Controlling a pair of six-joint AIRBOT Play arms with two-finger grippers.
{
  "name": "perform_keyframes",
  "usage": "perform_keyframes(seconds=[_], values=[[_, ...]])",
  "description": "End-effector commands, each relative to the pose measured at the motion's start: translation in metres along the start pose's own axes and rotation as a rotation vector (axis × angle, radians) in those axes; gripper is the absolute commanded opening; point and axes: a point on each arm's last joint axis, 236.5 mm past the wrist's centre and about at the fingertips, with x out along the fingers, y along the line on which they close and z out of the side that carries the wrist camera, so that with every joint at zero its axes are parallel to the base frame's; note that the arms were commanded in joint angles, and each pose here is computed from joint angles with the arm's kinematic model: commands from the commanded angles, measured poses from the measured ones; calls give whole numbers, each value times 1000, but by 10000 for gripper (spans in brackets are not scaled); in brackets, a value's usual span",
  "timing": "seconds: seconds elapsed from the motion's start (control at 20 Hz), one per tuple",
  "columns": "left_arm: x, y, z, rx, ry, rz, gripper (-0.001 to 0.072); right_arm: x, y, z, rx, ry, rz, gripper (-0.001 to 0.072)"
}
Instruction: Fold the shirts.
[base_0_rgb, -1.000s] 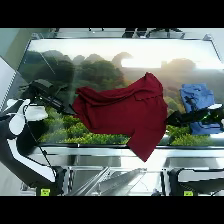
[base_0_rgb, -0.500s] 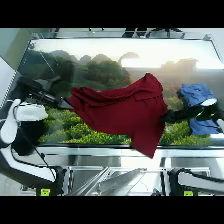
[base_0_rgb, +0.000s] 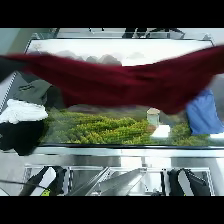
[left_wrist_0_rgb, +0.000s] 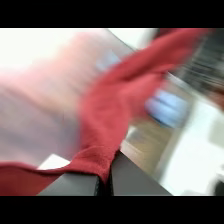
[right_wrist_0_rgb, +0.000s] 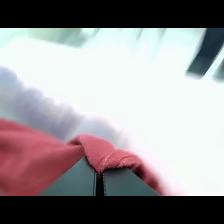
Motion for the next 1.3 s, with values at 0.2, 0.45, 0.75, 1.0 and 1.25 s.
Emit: perform_keyframes(seconds=[0.2,0.45,0.75,1.0,1.25], values=[[-40,11,45,28,-118,279,19,-41,4,53,-96,-82,-157,16],[50,91,-67,-291,168,42,19,85,-36,-77,205,187,191,16],[148,188,-234,-658,453,18,19,203,-75,-285,507,574,255,15],[188,255,-314,-823,505,45,20,264,-114,-401,660,653,143,15],[202,292,-329,-849,579,41,19,288,-147,-419,720,645,123,15]])
